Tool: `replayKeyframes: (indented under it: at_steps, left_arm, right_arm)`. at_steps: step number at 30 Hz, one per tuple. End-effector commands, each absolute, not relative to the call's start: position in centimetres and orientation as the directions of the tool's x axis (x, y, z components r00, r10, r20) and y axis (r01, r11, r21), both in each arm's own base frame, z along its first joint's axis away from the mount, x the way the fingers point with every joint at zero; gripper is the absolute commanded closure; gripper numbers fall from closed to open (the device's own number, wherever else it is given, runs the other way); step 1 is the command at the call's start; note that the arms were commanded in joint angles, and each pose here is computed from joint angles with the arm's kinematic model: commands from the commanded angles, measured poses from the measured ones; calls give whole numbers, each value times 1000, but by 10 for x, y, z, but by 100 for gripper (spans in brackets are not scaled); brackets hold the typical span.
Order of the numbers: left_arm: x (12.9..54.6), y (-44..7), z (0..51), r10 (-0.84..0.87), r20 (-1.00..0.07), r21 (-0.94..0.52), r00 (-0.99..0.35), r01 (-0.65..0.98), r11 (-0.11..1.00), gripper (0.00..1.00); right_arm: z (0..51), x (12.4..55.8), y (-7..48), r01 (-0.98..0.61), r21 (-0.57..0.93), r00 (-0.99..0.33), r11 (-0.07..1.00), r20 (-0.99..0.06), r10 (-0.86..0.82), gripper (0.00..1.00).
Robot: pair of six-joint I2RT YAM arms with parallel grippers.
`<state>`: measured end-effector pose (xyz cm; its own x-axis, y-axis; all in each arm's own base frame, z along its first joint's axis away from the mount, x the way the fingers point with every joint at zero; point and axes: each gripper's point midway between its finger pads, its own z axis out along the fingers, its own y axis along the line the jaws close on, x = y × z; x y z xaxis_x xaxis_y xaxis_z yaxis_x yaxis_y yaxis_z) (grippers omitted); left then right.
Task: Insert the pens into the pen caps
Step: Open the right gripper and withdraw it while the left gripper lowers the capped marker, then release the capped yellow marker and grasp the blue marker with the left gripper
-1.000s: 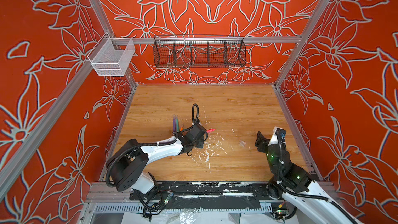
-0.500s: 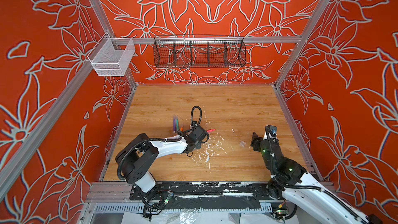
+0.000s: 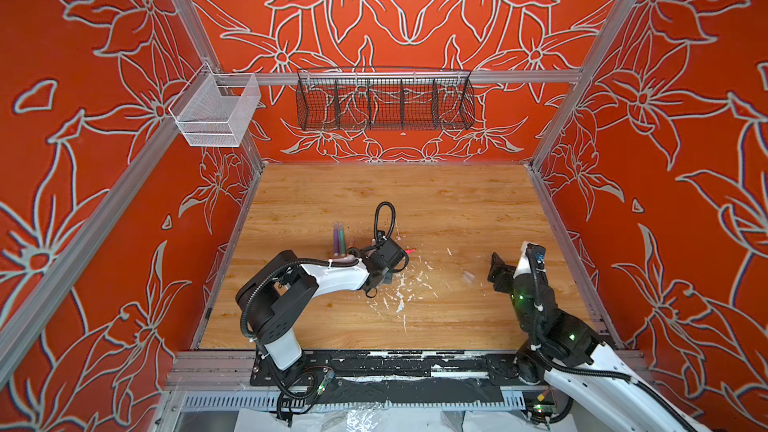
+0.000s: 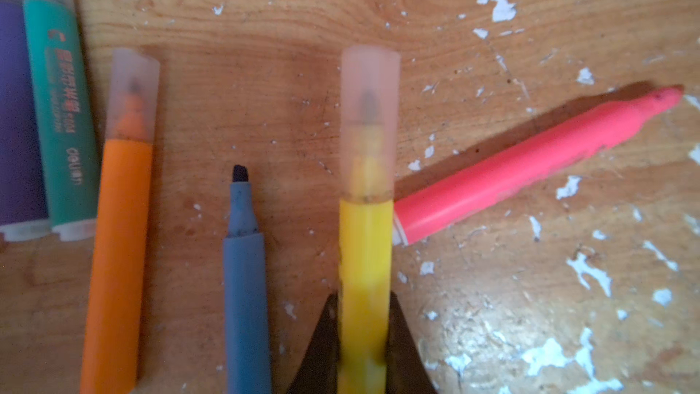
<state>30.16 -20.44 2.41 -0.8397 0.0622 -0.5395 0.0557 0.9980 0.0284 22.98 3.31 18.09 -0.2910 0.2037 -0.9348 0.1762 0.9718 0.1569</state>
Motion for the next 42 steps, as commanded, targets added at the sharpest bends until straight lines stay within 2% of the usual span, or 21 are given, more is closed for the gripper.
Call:
replayKeyframes:
  at_steps: [1, 5, 14, 19, 36, 42]
  left_arm:
    - [303, -206, 27, 59, -534, 21, -844, 57, 998, 75]
    - [300, -201, 40, 53, -553, 17, -831, 52, 999, 67]
    - [288, -167, 83, -15, -661, -7, -750, -15, 1000, 61]
    - [280, -147, 75, -58, -671, -25, -739, -56, 998, 54]
    - [273, -147, 13, -36, -533, 7, -845, -47, 999, 62]
    - [271, -146, 0, -28, -503, 23, -864, -46, 999, 73]
  right_arm:
    - [179, 230, 32, 187, 154, -302, 970, -931, 206, 22]
    - [179, 230, 32, 187, 154, -302, 970, -931, 206, 22]
    - [180, 229, 32, 186, 157, -302, 970, -930, 209, 21]
    - [179, 229, 32, 183, 158, -305, 970, -929, 208, 21]
    - [179, 229, 32, 183, 157, -307, 970, -929, 208, 21]
    - [178, 229, 32, 184, 157, -308, 970, -928, 209, 20]
